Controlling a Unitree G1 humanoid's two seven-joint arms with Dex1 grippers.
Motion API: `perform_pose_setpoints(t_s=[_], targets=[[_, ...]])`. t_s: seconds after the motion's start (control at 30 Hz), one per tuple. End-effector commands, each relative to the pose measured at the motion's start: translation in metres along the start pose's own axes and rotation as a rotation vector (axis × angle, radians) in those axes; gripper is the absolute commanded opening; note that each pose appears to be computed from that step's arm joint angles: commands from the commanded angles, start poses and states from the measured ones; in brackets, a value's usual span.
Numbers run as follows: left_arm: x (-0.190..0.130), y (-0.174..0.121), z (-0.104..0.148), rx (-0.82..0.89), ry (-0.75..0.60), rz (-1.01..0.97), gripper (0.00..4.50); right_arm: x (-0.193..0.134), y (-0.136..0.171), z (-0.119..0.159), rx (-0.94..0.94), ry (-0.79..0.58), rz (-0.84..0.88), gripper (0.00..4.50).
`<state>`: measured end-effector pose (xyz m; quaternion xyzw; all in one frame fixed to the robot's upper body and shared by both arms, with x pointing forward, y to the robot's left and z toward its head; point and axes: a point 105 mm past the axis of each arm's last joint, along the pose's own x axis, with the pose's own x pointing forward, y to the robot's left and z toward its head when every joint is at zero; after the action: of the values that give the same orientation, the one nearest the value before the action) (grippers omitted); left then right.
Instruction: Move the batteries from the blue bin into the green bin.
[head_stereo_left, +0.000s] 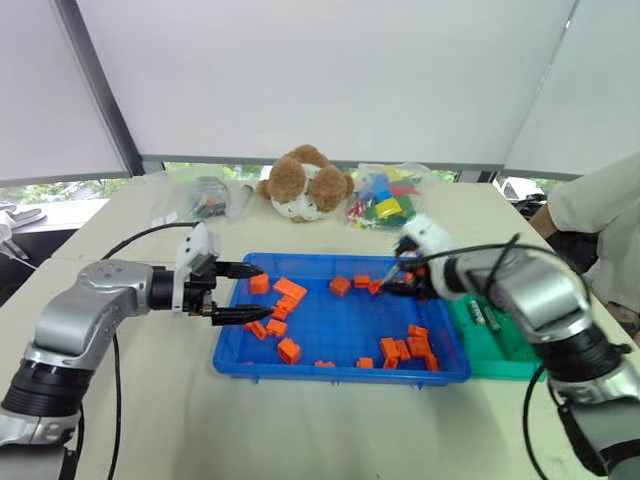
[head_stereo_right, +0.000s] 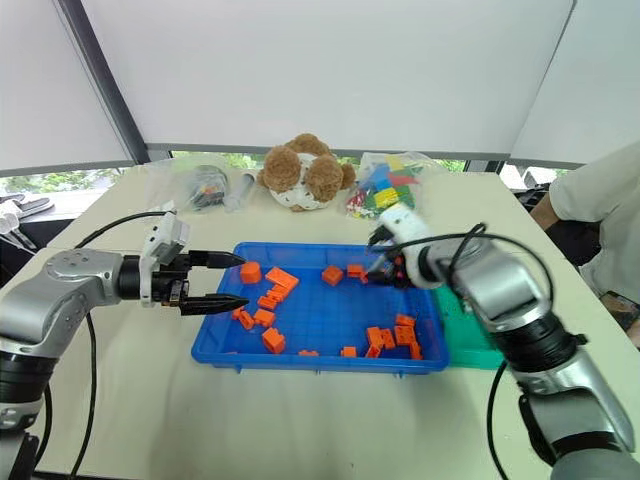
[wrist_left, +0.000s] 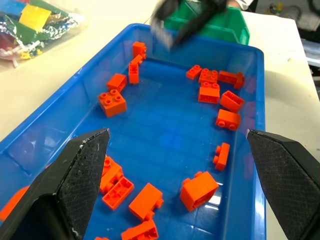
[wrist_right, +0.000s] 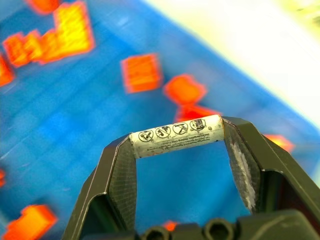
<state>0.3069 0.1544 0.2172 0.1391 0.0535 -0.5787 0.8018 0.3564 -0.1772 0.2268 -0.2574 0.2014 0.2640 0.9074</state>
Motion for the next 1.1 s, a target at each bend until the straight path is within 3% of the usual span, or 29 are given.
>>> perform_pose_setpoints(t_s=[0.03,0.23,0.4,0.63,0.9,1.1], targets=[[-0.003,-0.001,0.012,0.049,-0.033,-0.001,4.5,-0.04,-0.036,-0.006,0.04,-0.007,-0.147,2.19],[0.0,0.003,0.012,0.05,-0.042,-0.006,4.5,-0.061,-0.048,-0.047,0.074,0.105,-0.21,2.19],[0.004,0.005,0.013,0.057,-0.049,-0.015,4.5,-0.058,-0.042,-0.064,0.108,0.13,-0.191,4.43],[0.003,0.006,0.013,0.058,-0.048,-0.018,4.5,-0.065,-0.044,-0.05,0.093,0.069,-0.192,4.43],[-0.005,0.003,0.014,0.036,-0.036,-0.026,4.5,-0.074,0.015,-0.01,-0.052,-0.112,0.146,4.43],[-0.013,0.0,0.016,0.016,-0.023,-0.03,4.5,-0.079,0.032,-0.001,-0.103,-0.158,0.233,4.43]])
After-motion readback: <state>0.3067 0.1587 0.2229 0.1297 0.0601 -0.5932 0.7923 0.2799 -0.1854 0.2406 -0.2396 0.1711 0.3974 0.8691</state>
